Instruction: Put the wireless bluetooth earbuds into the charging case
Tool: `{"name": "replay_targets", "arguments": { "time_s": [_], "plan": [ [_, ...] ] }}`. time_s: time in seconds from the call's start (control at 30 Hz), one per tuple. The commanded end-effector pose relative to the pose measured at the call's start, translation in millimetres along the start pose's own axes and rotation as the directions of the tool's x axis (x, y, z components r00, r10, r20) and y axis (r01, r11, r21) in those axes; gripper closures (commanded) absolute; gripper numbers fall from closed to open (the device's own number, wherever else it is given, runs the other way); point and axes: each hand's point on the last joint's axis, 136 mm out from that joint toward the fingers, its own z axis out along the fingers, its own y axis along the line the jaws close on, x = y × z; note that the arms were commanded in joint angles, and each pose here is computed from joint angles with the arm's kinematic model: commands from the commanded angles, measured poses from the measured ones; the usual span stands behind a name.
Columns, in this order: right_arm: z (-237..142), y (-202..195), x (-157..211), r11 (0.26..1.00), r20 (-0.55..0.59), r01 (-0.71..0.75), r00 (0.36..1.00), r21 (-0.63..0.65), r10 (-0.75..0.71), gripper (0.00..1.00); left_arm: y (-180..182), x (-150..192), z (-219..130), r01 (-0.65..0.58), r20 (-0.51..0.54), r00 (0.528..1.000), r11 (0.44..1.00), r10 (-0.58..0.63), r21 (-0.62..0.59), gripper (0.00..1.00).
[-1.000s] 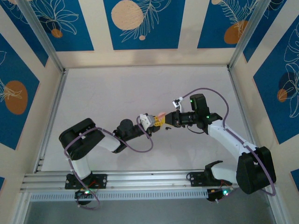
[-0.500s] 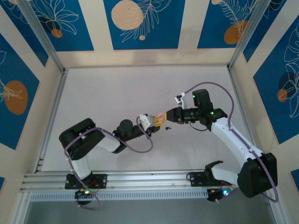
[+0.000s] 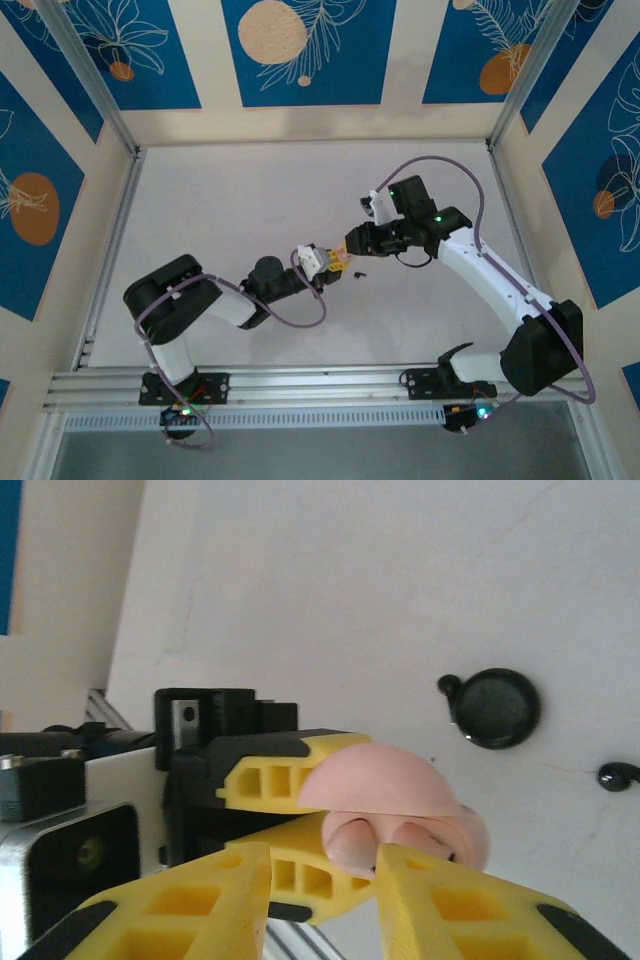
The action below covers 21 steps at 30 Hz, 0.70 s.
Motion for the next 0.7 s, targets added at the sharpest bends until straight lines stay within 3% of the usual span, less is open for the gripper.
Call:
{"name": "replay_targets", "arguments": {
  "time_s": [0.0,0.53,0.67],
  "plan": [
    [-2.6,-10.3,6.6,0.995,-0.038,0.015,0.999,0.096,-0.011,0.67,-6.4,-18.2,-2.3,-0.027,0.061,0.998,1.000,0.027,0.010,0.92],
    [21.6,-15.1,16.0,0.985,-0.128,0.052,0.991,0.164,-0.031,0.74,-5.5,-23.0,-3.2,-0.031,0.070,0.997,1.000,0.031,0.005,0.92],
    [16.0,-4.0,11.1,0.987,-0.092,0.092,0.993,0.131,-0.080,0.72,-6.9,-24.3,-3.4,-0.032,0.065,0.997,0.999,0.031,0.014,0.92]
  ]
}}
